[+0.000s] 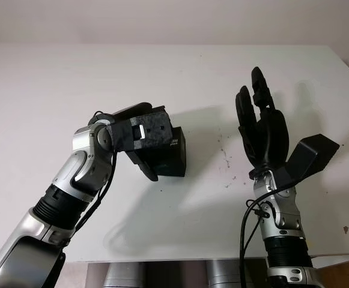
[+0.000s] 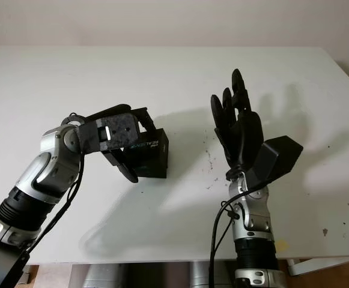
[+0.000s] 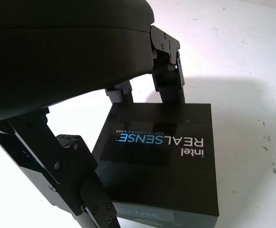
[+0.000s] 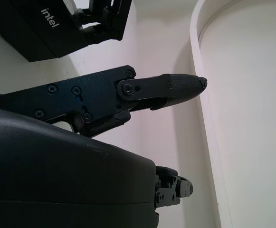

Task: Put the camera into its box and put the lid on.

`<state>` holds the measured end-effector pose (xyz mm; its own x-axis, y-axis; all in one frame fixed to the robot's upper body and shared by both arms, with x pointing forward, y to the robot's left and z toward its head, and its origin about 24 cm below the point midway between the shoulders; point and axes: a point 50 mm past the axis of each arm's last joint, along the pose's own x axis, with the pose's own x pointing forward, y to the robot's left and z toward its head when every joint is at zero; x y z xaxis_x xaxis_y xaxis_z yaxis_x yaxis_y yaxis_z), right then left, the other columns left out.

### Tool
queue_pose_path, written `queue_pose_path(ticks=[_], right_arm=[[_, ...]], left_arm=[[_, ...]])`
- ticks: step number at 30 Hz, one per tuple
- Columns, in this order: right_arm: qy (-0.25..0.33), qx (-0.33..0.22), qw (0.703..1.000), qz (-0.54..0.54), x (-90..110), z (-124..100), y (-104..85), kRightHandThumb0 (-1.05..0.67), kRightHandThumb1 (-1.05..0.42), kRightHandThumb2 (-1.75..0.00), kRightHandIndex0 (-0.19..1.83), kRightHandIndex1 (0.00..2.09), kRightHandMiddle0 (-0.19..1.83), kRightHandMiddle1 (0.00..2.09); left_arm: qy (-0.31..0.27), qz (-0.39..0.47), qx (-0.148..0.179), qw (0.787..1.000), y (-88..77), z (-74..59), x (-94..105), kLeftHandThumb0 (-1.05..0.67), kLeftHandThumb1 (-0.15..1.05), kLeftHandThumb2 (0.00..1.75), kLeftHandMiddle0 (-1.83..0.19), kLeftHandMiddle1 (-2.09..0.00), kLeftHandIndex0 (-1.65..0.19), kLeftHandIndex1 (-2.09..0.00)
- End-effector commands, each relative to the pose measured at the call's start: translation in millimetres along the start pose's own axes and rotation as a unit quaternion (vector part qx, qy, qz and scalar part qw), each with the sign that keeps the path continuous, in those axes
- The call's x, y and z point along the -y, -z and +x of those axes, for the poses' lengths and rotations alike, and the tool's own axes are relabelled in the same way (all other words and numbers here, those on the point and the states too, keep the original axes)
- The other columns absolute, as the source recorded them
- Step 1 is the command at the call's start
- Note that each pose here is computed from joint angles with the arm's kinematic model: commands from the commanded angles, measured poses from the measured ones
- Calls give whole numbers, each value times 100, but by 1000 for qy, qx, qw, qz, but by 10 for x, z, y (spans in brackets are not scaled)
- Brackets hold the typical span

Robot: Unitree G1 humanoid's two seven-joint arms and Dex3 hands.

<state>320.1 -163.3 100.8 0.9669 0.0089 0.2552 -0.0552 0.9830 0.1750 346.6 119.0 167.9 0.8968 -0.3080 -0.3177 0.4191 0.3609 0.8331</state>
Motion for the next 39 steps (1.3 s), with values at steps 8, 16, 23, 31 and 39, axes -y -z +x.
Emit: queue_pose_path(ticks=[8, 16, 23, 31, 39], right_arm=[[0, 7, 1000, 2, -47, 22, -21, -68, -105, -22, 1, 6, 6, 6], [-2, 5, 1000, 12, -70, 20, 3, -67, -105, -22, 0, 5, 5, 5], [0, 4, 1000, 11, -85, 20, 29, -67, -105, -22, 1, 6, 5, 6], [4, 2, 1000, 8, -83, 11, 37, -67, -105, -22, 1, 6, 5, 5], [9, 2, 1000, 7, -89, 5, 43, -68, -105, -22, 1, 6, 6, 6]], left_arm=[[6, 21, 6, 1000, -137, 16, -10, -15, 99, 5, -21, -171, -28, -142], [11, 35, 1, 999, -166, 1, -38, -16, 98, 5, -9, -178, -24, -145], [14, 35, -7, 999, -182, -2, -57, -17, 98, 5, -7, -176, -23, -144], [21, 35, -14, 999, -190, 14, -61, -17, 99, 6, -3, -167, -20, -141], [31, 50, -13, 998, -200, 32, -45, -17, 99, 5, -7, -178, -21, -141]])
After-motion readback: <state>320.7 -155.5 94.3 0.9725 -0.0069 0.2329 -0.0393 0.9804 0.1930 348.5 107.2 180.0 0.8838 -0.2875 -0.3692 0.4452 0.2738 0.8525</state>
